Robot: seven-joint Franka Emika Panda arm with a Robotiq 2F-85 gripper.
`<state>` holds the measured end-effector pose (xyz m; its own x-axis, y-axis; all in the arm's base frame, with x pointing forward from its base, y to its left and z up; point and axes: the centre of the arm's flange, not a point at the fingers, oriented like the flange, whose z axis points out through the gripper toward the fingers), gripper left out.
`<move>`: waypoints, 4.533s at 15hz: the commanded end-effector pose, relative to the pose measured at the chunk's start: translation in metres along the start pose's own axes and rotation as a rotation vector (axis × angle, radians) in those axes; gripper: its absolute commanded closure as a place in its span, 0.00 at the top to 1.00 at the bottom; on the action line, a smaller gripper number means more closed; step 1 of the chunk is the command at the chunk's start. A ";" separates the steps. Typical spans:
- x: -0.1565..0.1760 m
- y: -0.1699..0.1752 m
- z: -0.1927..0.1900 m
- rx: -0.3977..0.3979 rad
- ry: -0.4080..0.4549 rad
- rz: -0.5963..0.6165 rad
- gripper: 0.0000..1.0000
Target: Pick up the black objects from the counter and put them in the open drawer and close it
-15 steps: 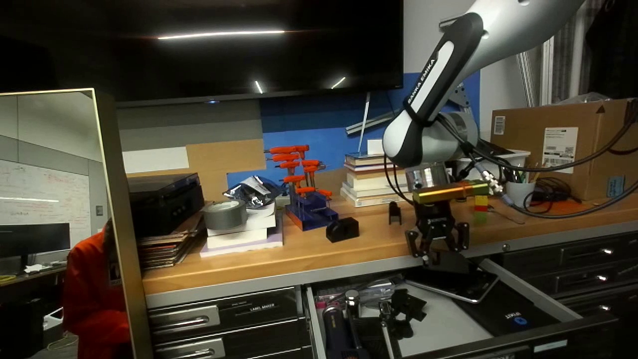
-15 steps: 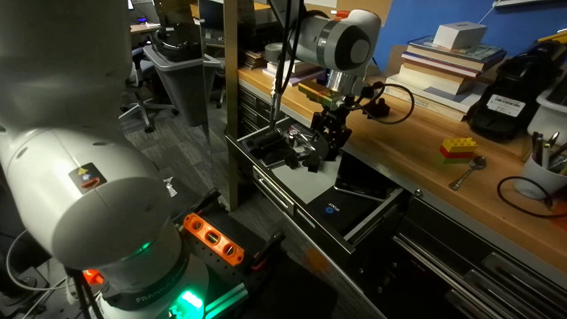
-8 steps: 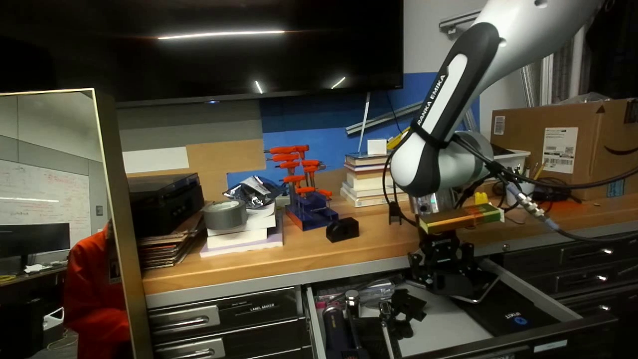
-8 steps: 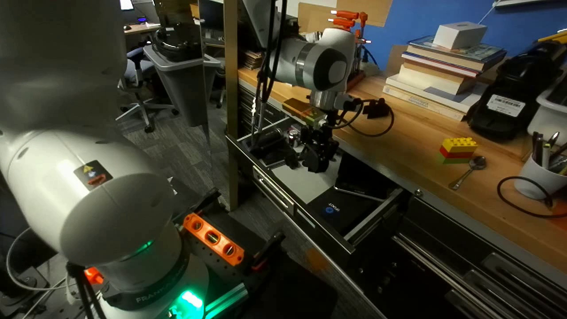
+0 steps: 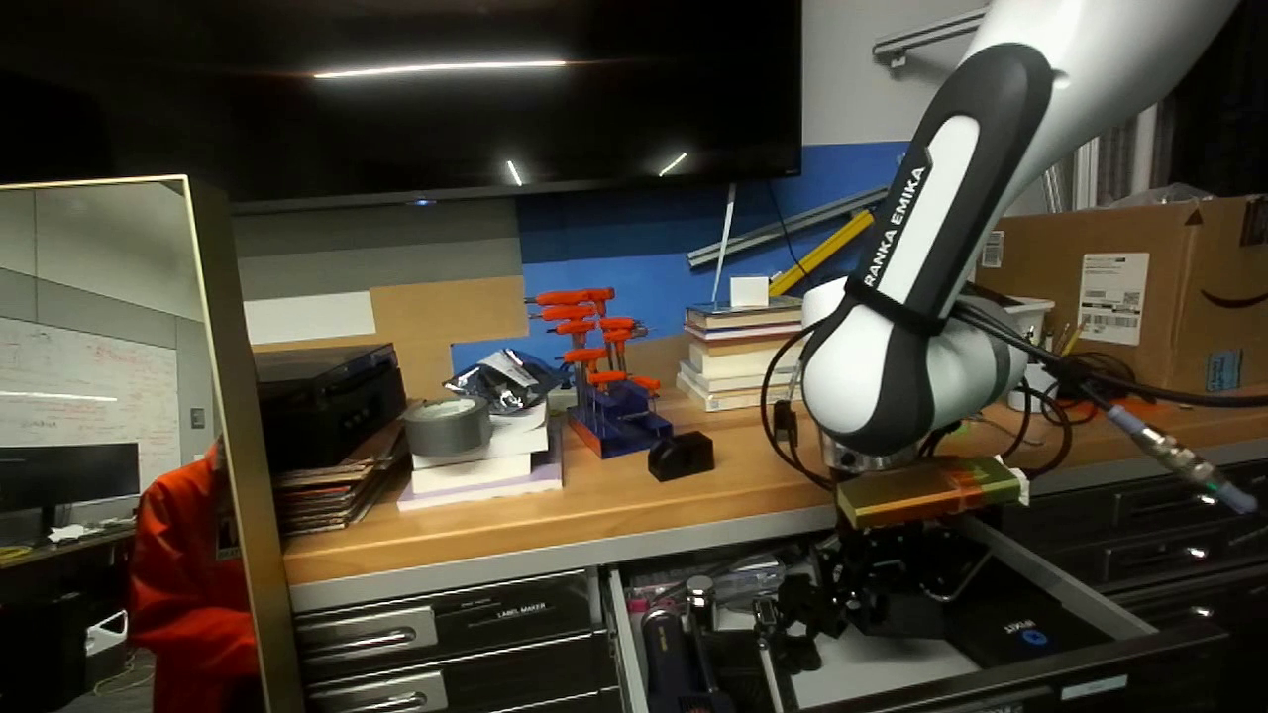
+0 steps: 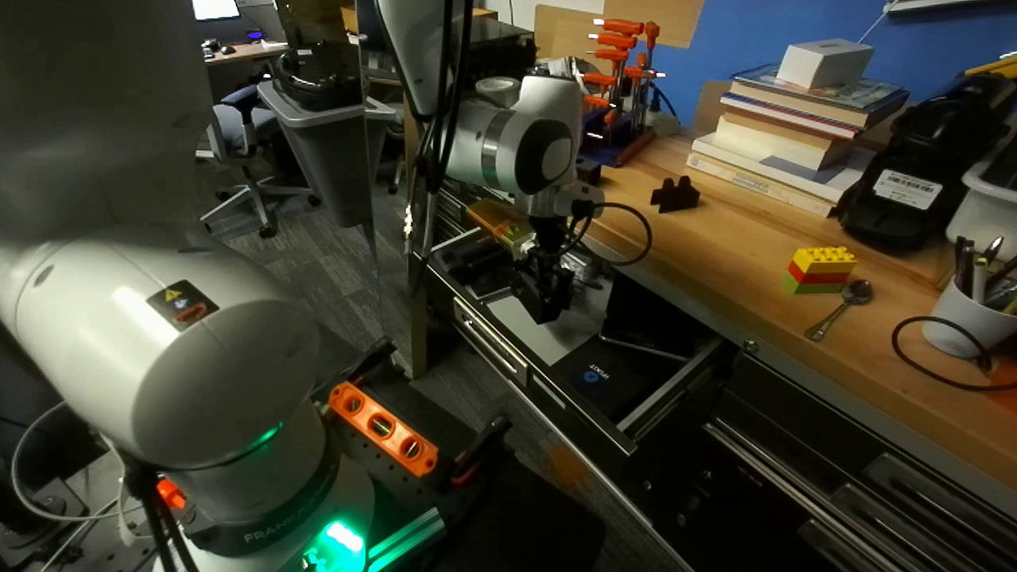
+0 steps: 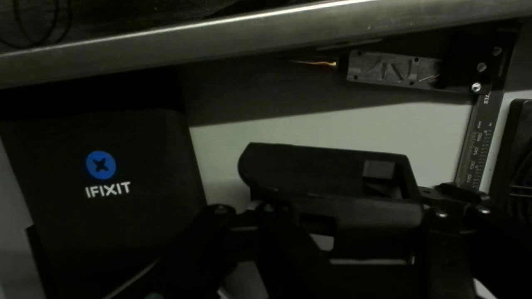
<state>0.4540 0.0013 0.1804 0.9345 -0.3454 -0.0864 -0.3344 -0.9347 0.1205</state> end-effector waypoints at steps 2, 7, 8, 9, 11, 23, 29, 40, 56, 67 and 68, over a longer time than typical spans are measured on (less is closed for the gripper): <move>-0.032 0.004 -0.006 0.012 0.041 0.038 0.22; -0.034 0.008 0.003 0.021 0.034 0.061 0.22; -0.033 0.011 0.006 0.022 0.027 0.069 0.22; -0.032 0.013 0.007 0.022 0.022 0.077 0.31; -0.029 0.018 0.011 0.019 0.009 0.095 0.59; 0.005 0.024 -0.060 -0.056 0.124 0.070 1.00; 0.058 0.016 -0.147 -0.070 0.261 0.053 1.00; 0.185 0.005 -0.178 -0.035 0.359 0.158 1.00; 0.270 0.005 -0.133 0.023 0.246 0.317 1.00; 0.265 0.007 -0.130 0.013 0.185 0.235 0.24; 0.256 0.006 -0.134 0.026 0.160 0.183 0.24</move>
<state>0.7127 -0.0866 0.2765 0.8127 -0.5559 0.1748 -0.5773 -0.8087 0.1125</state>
